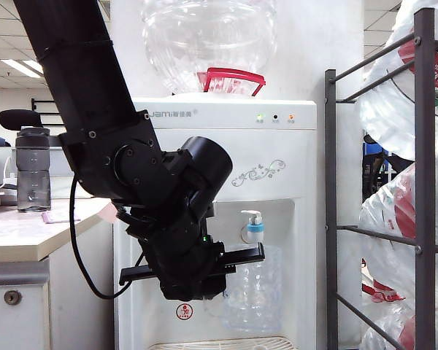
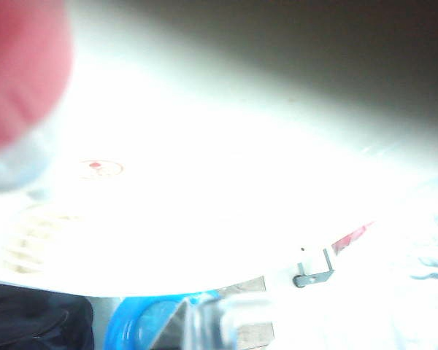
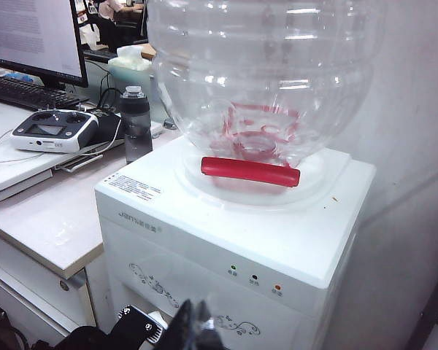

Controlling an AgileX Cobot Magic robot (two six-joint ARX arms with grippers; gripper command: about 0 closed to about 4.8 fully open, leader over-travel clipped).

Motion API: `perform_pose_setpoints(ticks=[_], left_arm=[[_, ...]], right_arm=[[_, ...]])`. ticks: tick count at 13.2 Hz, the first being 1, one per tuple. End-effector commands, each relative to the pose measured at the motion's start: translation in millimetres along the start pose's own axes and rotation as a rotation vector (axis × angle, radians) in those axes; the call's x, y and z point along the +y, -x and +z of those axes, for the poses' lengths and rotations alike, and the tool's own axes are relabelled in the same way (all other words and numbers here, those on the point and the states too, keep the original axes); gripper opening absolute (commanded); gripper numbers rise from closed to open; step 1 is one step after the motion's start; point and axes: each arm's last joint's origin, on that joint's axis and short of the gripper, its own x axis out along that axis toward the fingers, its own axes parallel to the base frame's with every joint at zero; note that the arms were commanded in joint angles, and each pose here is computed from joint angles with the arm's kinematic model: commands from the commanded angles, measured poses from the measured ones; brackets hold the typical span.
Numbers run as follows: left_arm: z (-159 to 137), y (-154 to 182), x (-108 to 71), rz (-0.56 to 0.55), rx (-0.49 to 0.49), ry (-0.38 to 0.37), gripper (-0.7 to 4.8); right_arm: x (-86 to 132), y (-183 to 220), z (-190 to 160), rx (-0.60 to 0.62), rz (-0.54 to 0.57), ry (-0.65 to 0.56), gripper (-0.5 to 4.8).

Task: Pick up the plastic mug from the left desk, go to the cold water outlet of the water dispenser, press the vertical switch to get some water, then put the mug back on the desk.

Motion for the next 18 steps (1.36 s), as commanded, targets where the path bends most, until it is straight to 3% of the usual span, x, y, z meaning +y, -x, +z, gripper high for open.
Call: perform_pose_setpoints(ticks=[1,4,5,18], left_arm=[[1,-3,4.7,0.001,0.026,0.018,-0.06],[2,-4,8.7,0.012,0.039,0.019,-0.06],[3,-9,7.8,0.032,0.095,0.004,-0.06],[-5,4,3.1,-0.030,0.010,0.021,-0.06]], right_arm=[[1,1,5,-0.030,0.002,0.014,-0.05],[1,2,6,-0.036,0.002,0.016,-0.05],[1,2,6,-0.036,0.002,0.016,-0.05],[1,2,6,-0.036,0.002,0.016,-0.05]])
